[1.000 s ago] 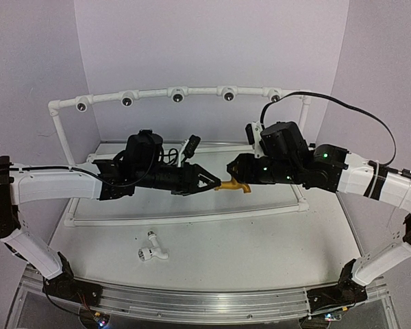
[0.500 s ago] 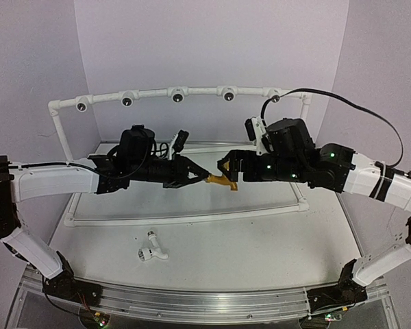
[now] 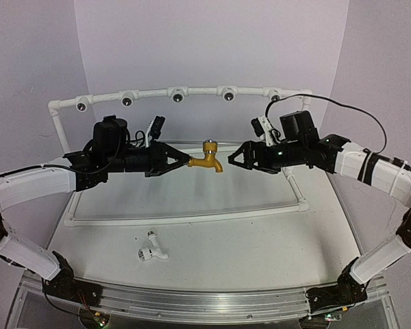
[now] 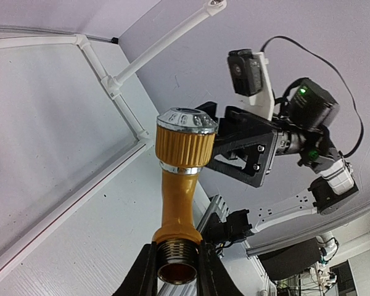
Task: Install the water faucets
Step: Pass from the right arm to the left, then pass from the left arm to the right
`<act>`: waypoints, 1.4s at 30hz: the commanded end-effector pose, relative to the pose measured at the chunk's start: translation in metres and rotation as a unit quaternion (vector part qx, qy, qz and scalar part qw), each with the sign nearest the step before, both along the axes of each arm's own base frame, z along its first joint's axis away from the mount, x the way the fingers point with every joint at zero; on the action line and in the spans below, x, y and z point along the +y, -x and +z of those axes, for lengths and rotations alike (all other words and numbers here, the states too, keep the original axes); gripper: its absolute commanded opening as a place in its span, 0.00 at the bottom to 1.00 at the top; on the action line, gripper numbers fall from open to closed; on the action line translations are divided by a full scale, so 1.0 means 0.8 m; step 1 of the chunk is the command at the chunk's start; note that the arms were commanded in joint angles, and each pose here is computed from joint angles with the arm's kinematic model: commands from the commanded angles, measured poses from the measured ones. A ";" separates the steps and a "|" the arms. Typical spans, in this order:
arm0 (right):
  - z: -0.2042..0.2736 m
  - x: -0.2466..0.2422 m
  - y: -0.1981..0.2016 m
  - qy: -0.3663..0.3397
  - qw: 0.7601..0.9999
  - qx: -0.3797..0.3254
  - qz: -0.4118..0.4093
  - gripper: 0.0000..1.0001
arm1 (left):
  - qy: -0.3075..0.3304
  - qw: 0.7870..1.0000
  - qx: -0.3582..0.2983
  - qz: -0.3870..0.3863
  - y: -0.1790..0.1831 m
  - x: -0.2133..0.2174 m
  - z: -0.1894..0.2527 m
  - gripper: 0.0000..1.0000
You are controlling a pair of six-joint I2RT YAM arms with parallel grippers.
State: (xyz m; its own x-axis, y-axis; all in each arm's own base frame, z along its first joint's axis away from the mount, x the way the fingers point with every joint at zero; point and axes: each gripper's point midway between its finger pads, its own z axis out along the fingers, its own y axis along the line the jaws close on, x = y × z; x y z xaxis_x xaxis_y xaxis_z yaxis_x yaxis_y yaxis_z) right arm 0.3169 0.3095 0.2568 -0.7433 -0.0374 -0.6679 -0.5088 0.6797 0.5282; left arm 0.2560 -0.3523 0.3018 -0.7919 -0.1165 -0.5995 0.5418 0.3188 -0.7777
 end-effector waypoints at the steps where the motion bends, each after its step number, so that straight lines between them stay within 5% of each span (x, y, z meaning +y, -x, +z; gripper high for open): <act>1: 0.073 0.066 0.061 -0.170 0.964 0.020 0.206 0.98 | 0.037 0.999 -0.025 -0.013 0.013 0.007 0.040 0.00; 9: 0.084 0.088 0.071 -0.233 0.932 0.033 0.274 0.97 | 0.051 0.997 -0.033 -0.042 0.027 0.007 0.057 0.00; 21: 0.090 0.112 0.080 -0.277 0.909 0.020 0.312 0.65 | 0.060 0.996 -0.041 -0.056 0.031 0.004 0.068 0.00; 36: 0.100 0.120 0.092 -0.308 0.898 0.002 0.315 0.46 | 0.074 0.995 -0.047 -0.054 0.030 0.003 0.073 0.00; 42: 0.105 0.121 0.090 -0.312 0.898 -0.004 0.310 0.05 | 0.074 0.995 -0.043 -0.049 0.028 0.004 0.071 0.00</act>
State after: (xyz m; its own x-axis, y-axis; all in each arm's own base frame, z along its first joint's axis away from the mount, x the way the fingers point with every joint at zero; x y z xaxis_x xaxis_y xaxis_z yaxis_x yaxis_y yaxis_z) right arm 0.2551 0.4016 0.3241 -0.7467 -0.0813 -0.6602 -0.6527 -0.1019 0.7507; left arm 0.2286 -0.3534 0.3380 -0.7842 -0.0786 -0.6155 0.5997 0.1592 -0.7843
